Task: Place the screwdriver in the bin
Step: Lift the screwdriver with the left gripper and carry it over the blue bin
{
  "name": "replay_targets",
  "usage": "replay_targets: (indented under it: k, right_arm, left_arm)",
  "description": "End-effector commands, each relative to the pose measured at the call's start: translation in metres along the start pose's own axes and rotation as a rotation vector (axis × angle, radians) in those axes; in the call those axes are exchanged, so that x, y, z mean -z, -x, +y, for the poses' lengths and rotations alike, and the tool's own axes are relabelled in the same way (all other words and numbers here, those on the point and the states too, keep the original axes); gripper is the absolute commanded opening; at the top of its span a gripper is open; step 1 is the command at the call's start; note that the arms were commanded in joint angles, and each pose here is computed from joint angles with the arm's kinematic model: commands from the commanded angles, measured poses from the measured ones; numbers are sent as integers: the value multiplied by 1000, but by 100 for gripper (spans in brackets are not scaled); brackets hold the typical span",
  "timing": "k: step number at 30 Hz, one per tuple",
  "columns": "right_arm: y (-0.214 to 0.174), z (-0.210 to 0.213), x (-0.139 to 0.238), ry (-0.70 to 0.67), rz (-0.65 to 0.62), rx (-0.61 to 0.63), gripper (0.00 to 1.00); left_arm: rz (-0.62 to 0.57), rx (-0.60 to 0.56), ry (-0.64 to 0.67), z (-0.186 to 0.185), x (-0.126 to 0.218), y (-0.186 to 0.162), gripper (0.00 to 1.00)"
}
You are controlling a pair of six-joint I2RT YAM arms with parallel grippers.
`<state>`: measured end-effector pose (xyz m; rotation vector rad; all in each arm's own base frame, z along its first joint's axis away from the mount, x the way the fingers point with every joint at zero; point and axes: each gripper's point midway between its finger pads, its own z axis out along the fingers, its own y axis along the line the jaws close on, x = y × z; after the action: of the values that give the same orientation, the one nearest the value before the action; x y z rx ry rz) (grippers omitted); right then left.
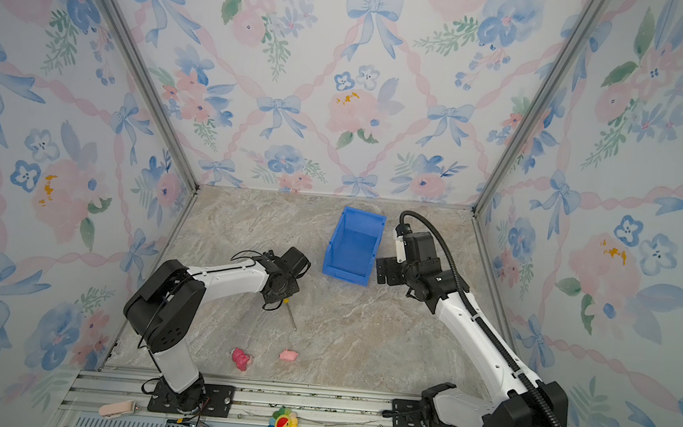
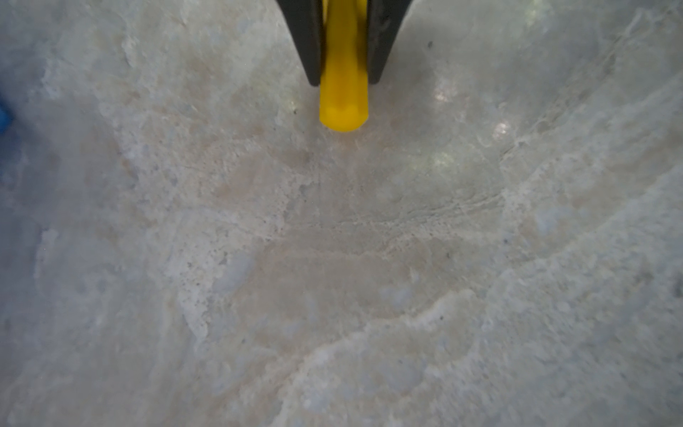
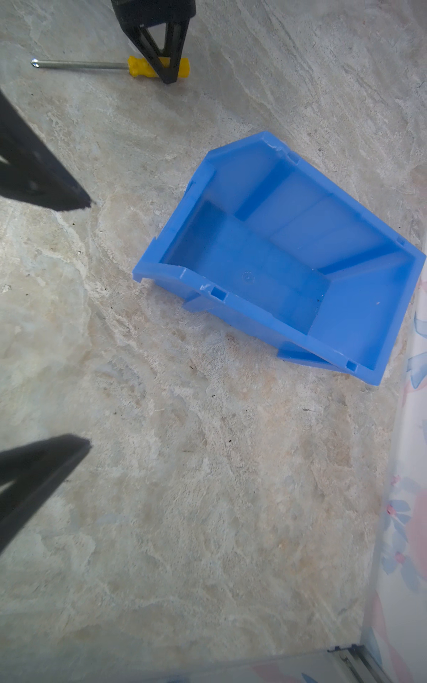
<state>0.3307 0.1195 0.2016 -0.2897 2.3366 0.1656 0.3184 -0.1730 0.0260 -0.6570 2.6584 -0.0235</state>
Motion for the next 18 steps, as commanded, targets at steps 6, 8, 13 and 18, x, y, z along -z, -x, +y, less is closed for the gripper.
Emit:
replay_targets:
  k: [6, 8, 13, 18]
  right_arm:
    - [0, 1, 3, -4, -8, 4, 97]
    - [1, 0, 3, -6, -6, 4, 97]
    - [3, -1, 5, -6, -6, -6, 97]
    - [12, 3, 8, 17, -12, -21, 97]
  left_arm:
    - [-58, -72, -30, -16, 17, 19, 0]
    - [-73, -80, -48, -22, 23, 25, 0]
    - [-111, -95, -108, -40, 42, 41, 0]
    - [-142, -130, -178, -62, 62, 55, 0]
